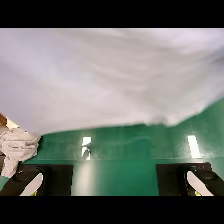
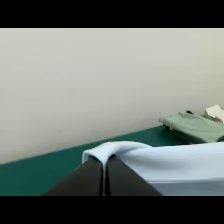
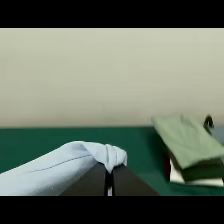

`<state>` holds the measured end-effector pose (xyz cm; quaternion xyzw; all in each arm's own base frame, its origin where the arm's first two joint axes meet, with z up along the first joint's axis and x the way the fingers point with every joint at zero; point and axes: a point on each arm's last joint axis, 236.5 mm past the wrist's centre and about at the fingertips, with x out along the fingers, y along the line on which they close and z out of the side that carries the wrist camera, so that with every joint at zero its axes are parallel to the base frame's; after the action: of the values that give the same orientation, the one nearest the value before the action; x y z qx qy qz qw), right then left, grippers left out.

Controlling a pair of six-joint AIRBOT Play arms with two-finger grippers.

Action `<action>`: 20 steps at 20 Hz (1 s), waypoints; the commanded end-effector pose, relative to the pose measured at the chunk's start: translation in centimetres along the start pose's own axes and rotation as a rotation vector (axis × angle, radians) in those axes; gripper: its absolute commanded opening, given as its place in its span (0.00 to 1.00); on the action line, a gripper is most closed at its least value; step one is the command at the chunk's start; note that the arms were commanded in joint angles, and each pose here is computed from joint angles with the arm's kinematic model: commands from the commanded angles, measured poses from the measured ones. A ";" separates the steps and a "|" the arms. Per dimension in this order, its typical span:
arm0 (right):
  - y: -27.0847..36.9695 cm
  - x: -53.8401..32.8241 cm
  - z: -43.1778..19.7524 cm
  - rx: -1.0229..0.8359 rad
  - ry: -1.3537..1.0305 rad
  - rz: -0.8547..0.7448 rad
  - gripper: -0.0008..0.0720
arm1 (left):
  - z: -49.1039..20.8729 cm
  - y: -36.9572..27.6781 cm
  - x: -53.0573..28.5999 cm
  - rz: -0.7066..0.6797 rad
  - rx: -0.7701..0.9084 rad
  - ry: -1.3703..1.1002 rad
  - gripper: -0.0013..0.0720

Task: Fold the shirts.

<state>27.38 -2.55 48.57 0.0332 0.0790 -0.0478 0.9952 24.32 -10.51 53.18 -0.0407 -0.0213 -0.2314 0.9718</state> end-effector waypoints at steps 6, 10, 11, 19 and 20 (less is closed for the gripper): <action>-2.0 15.1 -23.6 0.010 0.945 -0.080 0.03 | -30.2 9.0 11.8 0.024 -0.352 0.817 0.05; -2.2 21.1 -32.4 0.018 1.092 -0.070 0.03 | -38.5 12.7 16.3 0.029 -0.362 0.920 0.05; -2.3 22.8 -33.9 0.018 1.078 -0.070 0.03 | -39.8 13.6 17.5 0.043 -0.366 0.910 0.05; -2.3 33.6 -36.6 0.077 0.794 -0.077 0.03 | -42.9 20.4 24.3 0.183 -0.308 0.696 0.05; -2.0 34.1 -36.6 0.072 0.777 -0.071 0.03 | -43.3 20.8 24.6 0.187 -0.296 0.691 0.05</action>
<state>51.99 -4.91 7.31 0.0759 0.4966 -0.0673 0.8620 54.00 -8.09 10.62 -0.1135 0.3833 -0.1638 0.9019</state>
